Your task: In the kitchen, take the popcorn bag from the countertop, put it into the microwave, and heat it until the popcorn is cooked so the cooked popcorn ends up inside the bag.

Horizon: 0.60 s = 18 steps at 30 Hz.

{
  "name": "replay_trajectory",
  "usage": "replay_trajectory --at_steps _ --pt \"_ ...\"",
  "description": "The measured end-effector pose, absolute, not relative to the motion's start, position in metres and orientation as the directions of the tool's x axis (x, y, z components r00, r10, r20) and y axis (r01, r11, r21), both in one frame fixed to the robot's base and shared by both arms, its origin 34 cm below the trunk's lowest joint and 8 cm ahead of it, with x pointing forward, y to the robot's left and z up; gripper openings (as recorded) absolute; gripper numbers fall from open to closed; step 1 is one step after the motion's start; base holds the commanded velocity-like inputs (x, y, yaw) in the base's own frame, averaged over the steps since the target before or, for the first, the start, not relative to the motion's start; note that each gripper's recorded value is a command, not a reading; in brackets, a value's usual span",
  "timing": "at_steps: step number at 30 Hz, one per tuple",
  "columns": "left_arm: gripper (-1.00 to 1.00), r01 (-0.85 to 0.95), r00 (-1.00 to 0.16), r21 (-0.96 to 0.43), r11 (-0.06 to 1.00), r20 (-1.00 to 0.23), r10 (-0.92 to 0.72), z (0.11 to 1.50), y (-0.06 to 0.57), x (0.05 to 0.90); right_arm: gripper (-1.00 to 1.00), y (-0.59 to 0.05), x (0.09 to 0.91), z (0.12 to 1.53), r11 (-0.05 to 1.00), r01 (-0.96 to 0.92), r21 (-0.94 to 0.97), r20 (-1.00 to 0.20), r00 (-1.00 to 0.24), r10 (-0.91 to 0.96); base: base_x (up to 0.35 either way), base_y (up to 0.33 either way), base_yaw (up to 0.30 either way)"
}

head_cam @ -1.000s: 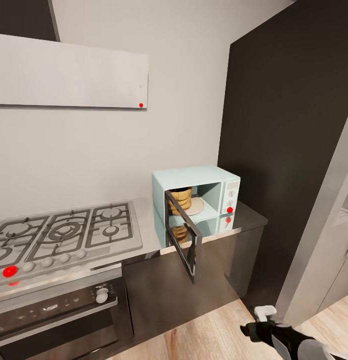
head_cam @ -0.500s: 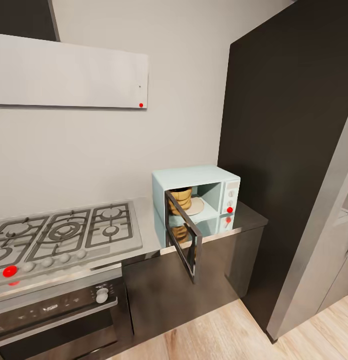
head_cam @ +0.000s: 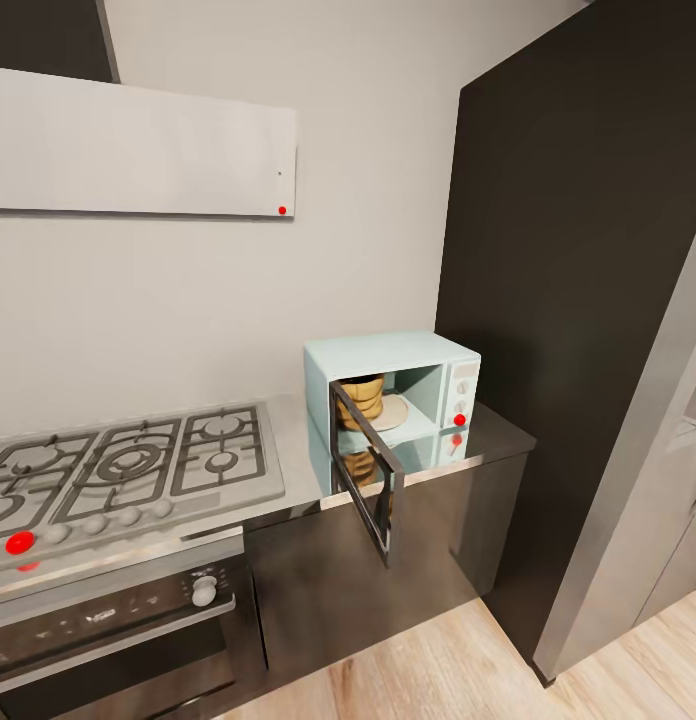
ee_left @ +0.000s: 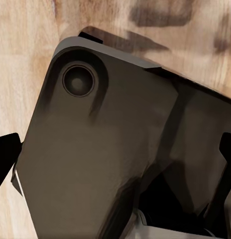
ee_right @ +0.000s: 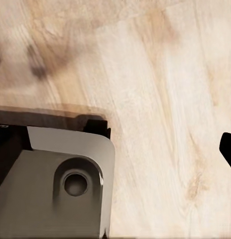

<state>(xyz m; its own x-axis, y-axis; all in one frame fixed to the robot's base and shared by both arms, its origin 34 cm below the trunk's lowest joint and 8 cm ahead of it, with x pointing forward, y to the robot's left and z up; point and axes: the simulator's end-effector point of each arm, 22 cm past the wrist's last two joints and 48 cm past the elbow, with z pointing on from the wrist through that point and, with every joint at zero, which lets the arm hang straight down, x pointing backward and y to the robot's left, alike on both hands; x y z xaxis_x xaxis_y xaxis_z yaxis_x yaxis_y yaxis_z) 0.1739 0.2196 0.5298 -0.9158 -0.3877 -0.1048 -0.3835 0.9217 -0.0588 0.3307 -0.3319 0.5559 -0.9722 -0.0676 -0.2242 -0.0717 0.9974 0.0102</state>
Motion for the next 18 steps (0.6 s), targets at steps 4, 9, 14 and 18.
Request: replay_trajectory --at_steps 4,9,14,18 --pt "1.00 -0.383 -0.916 -0.058 0.922 -0.105 -0.387 0.5298 0.2198 0.1738 1.00 -0.3341 0.3299 0.5558 0.998 -0.069 0.003 -0.220 -0.973 -0.067 0.000 0.000 0.177" --pt "1.00 -0.382 -0.916 -0.059 0.922 -0.105 -0.387 0.5298 0.2190 0.1739 1.00 -0.3329 0.3314 0.5560 0.997 -0.071 0.003 -0.227 -0.971 -0.069 0.000 0.000 0.256" --pt "1.00 -0.383 -0.916 -0.060 0.922 -0.105 -0.388 0.5299 0.2190 0.1742 1.00 -0.3326 0.3320 0.5561 0.997 -0.072 0.003 -0.229 -0.971 -0.070 0.000 0.000 0.269" --pt "1.00 -0.384 -0.916 -0.059 0.922 -0.105 -0.388 0.5299 0.2190 0.1740 1.00 -0.3326 0.3313 0.5559 0.997 -0.072 0.003 -0.226 -0.972 -0.069 0.000 0.000 0.270"
